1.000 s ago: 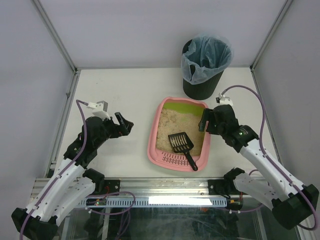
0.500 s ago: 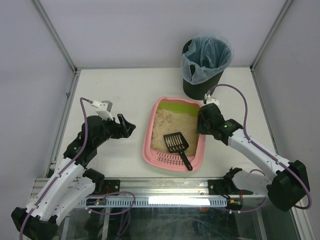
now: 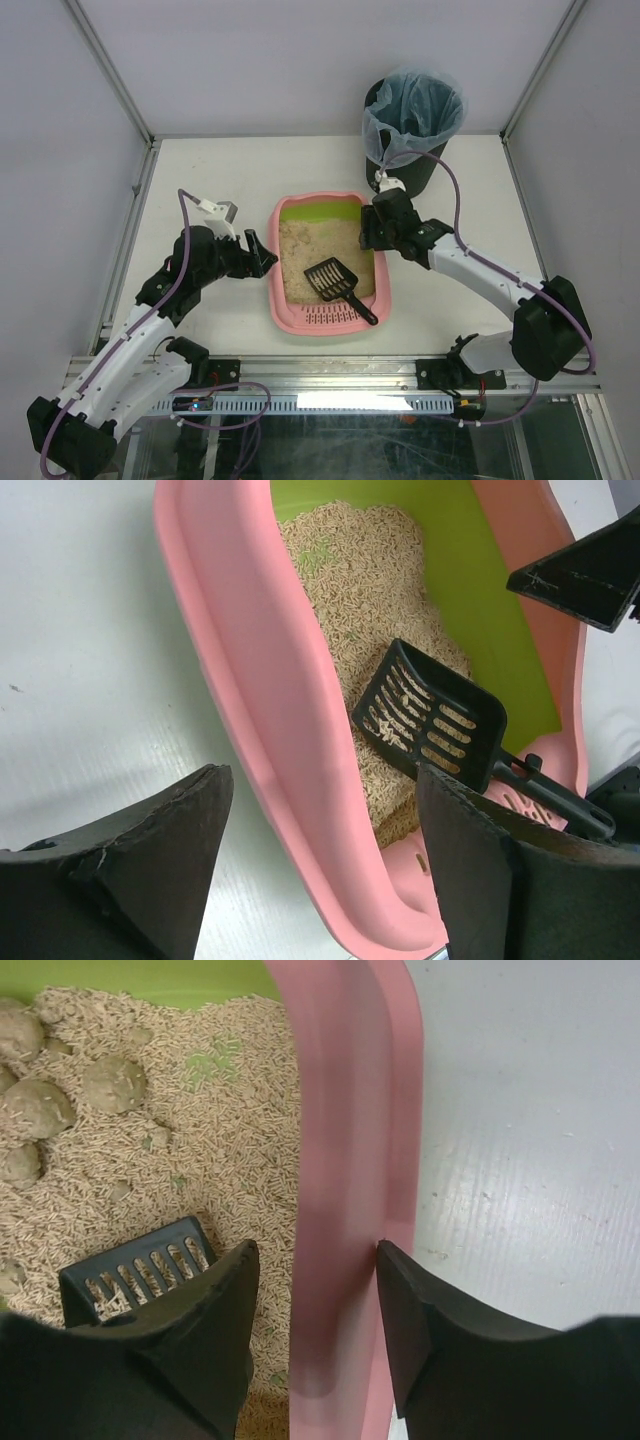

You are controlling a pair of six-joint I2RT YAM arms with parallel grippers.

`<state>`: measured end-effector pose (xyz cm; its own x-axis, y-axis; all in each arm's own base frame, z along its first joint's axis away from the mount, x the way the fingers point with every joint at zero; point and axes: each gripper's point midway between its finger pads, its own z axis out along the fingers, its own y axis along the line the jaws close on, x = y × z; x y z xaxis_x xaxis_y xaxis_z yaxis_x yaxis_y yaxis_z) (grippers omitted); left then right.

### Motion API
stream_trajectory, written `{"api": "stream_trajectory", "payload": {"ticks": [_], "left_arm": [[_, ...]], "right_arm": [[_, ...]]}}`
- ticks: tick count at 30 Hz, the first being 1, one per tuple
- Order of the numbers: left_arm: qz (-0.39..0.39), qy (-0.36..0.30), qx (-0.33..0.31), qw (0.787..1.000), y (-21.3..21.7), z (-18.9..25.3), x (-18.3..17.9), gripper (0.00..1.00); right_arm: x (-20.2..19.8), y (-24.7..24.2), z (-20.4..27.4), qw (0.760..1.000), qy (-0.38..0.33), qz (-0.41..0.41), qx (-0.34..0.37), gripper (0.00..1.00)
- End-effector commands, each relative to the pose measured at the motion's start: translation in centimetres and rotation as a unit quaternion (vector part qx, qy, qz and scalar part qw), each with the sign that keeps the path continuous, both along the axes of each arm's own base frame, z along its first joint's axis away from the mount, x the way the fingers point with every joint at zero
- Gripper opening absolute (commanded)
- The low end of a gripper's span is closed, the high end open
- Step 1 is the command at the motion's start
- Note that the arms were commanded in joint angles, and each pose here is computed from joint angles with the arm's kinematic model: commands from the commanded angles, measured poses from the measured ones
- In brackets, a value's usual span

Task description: Clean the litter box

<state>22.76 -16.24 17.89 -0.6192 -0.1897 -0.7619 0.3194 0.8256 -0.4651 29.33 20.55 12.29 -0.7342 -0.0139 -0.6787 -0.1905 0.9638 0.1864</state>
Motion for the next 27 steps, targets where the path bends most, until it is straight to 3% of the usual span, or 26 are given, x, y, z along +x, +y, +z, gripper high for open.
{"api": "stream_trajectory", "payload": {"ticks": [1, 6, 12, 18, 27], "left_arm": [[-0.011, -0.045, -0.015, 0.999, -0.5, 2.4, 0.7, 0.77], [-0.006, -0.046, -0.015, 0.999, -0.5, 2.5, 0.8, 0.80], [-0.012, -0.050, -0.019, 0.999, -0.6, 2.7, 0.7, 0.80], [-0.010, -0.059, -0.022, 0.998, -0.5, 3.1, 0.6, 0.80], [-0.017, -0.065, -0.028, 0.997, -0.6, 3.4, 0.4, 0.80]], "right_arm": [[1.0, 2.5, 5.9, 0.995, -0.073, 0.048, 0.045, 0.57], [-1.0, 0.1, 9.3, 0.991, -0.108, 0.068, 0.024, 0.66], [-7.3, 1.3, 10.3, 0.980, -0.071, 0.178, 0.057, 0.59], [-12.6, 3.0, 7.7, 0.971, -0.006, 0.231, 0.052, 0.54], [-15.0, 4.0, 3.2, 0.968, 0.053, 0.239, 0.056, 0.51]]}}
